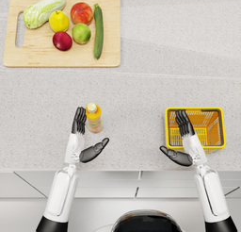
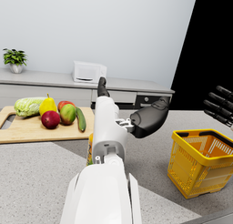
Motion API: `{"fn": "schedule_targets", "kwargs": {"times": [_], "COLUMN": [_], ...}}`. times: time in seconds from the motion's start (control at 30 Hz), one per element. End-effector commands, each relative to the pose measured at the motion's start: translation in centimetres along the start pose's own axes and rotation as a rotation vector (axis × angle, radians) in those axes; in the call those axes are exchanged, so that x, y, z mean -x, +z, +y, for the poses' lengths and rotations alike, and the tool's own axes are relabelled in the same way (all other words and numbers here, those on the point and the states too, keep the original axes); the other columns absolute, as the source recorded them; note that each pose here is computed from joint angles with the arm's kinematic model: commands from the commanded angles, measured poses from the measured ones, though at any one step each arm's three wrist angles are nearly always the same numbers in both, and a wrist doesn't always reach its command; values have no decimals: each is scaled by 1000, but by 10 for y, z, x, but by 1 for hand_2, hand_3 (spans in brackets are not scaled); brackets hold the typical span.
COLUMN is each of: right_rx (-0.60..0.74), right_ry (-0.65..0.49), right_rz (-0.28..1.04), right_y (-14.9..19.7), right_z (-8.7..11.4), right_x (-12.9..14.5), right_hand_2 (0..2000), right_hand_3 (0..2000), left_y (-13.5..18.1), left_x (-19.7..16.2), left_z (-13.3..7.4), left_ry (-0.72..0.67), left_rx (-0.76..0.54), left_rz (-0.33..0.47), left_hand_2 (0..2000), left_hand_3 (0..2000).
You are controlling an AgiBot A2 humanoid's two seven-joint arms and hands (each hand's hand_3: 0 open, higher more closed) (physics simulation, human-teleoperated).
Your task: Pick up the lemon tea and place it into the yellow basket
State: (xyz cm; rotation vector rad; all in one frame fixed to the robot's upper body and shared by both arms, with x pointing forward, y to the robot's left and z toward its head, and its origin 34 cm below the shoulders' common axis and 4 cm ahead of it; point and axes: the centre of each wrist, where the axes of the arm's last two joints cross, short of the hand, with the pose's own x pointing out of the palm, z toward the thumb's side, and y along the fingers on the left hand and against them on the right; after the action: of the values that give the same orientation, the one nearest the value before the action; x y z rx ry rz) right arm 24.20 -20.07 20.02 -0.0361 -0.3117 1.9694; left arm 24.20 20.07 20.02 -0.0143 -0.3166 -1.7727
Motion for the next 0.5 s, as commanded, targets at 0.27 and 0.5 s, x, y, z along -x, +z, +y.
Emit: {"fn": "schedule_targets", "kwargs": {"times": [0.27,0.5], "right_rx": [0,116], "right_ry": [0,-23], "right_rz": [0,-24], "right_y": [0,10], "right_z": [0,-9], "right_x": [0,-13], "right_hand_2": [0,0], "right_hand_3": [0,0], "left_y": [0,0], "left_x": [0,-3], "left_z": [0,2], "left_ry": [0,-66], "left_rx": [0,-69], "left_rz": [0,-7], "left_hand_2": [0,0], "left_hand_3": [0,0]}}
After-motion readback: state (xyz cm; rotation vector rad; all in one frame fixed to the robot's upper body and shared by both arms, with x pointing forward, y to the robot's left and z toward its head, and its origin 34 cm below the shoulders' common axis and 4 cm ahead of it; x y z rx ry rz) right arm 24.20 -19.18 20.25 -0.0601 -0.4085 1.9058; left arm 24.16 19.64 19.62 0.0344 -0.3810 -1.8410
